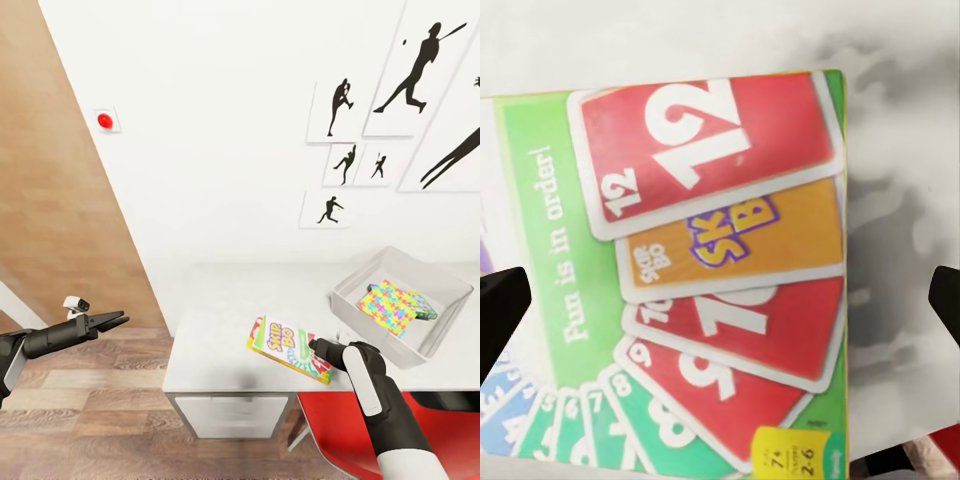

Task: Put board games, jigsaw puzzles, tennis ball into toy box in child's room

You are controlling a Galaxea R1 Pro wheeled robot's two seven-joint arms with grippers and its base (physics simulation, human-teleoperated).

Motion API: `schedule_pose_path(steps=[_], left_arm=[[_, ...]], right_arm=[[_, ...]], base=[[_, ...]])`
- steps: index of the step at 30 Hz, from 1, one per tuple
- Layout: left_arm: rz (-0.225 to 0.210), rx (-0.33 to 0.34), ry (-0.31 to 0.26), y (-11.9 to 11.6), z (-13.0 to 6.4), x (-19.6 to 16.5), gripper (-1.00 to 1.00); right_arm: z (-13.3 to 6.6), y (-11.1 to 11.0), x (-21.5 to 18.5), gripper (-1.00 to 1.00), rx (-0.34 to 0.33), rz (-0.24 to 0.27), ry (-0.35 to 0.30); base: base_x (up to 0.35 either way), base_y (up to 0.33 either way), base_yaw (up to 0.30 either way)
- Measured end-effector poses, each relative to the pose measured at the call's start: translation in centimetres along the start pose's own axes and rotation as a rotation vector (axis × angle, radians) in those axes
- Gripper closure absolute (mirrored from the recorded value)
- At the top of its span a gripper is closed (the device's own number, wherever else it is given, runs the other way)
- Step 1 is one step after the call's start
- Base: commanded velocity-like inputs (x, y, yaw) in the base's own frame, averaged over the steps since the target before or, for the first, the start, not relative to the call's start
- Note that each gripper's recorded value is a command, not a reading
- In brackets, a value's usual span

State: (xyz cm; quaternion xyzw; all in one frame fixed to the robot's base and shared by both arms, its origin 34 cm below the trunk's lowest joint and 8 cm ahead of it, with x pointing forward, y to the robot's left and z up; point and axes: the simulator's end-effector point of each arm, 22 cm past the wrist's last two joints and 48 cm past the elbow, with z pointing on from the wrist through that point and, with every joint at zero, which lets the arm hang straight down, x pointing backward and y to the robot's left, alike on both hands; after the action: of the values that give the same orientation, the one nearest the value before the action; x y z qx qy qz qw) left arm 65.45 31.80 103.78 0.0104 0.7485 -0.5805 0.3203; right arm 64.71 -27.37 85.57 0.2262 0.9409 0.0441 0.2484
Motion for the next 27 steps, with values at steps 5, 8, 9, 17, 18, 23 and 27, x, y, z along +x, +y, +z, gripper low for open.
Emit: schedule_pose_path(steps=[5, 8, 9, 17, 18, 23, 27], left_arm=[[-0.007, -0.003, 0.003, 0.39, 0.05, 0.19, -1.0], [-0.009, -0.004, 0.003, 0.48, 0.07, 0.24, -1.0], [-0.009, -0.004, 0.003, 0.49, 0.08, 0.25, -1.0], [-0.01, -0.004, 0.004, 0.54, 0.07, 0.27, -1.0], [-0.01, -0.004, 0.004, 0.54, 0.08, 0.28, -1.0], [-0.01, -0.004, 0.004, 0.54, 0.11, 0.29, -1.0], [-0.01, -0.003, 0.004, 0.54, 0.12, 0.3, -1.0]], right_arm=[[0.28, 0.07, 0.29, -1.0, -0.005, 0.002, 0.008], [0.35, 0.18, 0.37, -1.0, -0.01, 0.003, 0.01], [0.35, 0.19, 0.38, -1.0, -0.01, 0.003, 0.011], [0.39, 0.32, 0.52, -1.0, -0.014, 0.005, 0.014], [0.4, 0.3, 0.52, -1.0, -0.013, 0.005, 0.014], [0.41, 0.35, 0.6, -1.0, -0.013, 0.002, 0.015], [0.41, 0.46, 0.66, -1.0, -0.014, -0.003, 0.016]], base=[[0.0, 0.0, 0.0], [0.0, 0.0, 0.0], [0.0, 0.0, 0.0], [0.0, 0.0, 0.0], [0.0, 0.0, 0.0], [0.0, 0.0, 0.0], [0.0, 0.0, 0.0]])
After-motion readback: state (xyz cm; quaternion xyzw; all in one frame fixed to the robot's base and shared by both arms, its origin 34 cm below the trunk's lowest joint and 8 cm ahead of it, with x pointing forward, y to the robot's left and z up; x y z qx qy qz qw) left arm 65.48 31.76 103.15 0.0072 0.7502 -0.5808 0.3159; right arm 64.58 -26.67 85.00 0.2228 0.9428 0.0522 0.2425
